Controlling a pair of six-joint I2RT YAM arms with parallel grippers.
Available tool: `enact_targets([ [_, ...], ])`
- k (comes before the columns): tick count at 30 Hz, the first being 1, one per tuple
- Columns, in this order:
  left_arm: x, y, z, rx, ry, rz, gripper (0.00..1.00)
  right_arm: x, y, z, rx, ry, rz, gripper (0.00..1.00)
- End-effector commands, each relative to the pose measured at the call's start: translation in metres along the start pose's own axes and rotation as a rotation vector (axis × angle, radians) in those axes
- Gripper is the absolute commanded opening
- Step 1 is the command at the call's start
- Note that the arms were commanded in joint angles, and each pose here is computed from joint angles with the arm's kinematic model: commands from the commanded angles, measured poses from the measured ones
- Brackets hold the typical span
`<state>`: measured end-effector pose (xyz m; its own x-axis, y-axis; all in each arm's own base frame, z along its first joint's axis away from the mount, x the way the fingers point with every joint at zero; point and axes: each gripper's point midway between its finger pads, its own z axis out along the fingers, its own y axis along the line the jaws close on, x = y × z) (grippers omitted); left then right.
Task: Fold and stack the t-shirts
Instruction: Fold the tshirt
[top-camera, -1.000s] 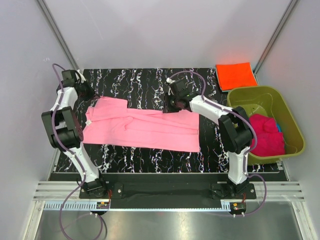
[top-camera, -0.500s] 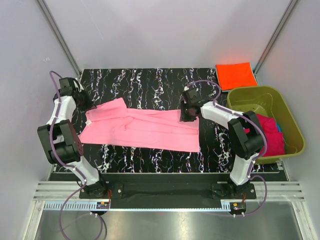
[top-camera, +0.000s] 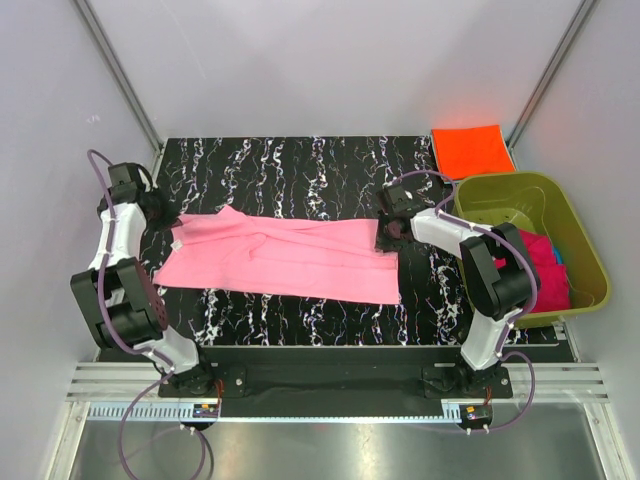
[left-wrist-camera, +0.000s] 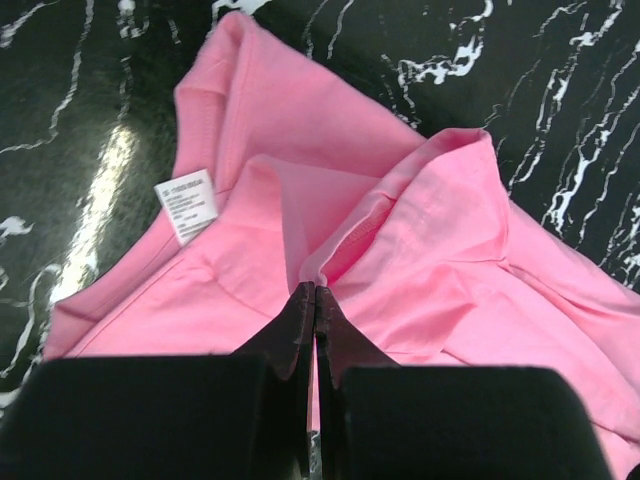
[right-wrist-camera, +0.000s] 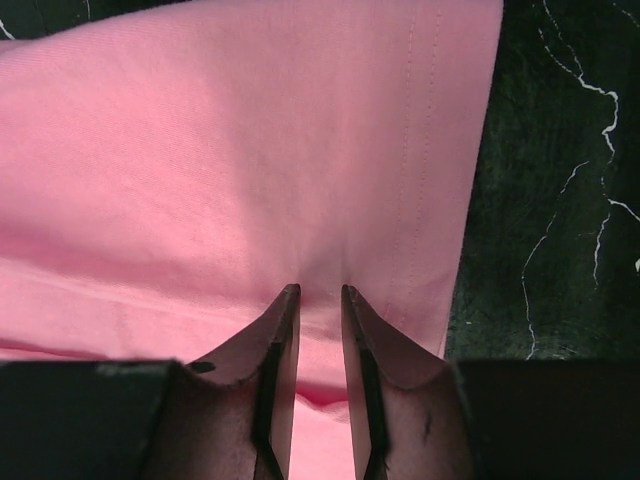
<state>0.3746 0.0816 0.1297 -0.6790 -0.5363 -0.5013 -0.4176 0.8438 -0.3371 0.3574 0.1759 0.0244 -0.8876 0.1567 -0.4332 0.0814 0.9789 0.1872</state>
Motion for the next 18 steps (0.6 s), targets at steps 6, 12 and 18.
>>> enact_targets([
  [6, -0.007, 0.017, -0.03, -0.074, -0.1, 0.008, 0.0, -0.008, -0.016, -0.003, 0.057, -0.04, 0.037, 0.3],
  [12, -0.014, 0.012, -0.046, -0.06, -0.149, 0.003, 0.0, -0.009, -0.02, -0.008, 0.07, -0.048, 0.052, 0.29],
  [18, -0.012, 0.013, -0.055, -0.063, -0.162, -0.019, 0.0, -0.006, -0.024, -0.004, 0.076, -0.028, 0.064, 0.28],
])
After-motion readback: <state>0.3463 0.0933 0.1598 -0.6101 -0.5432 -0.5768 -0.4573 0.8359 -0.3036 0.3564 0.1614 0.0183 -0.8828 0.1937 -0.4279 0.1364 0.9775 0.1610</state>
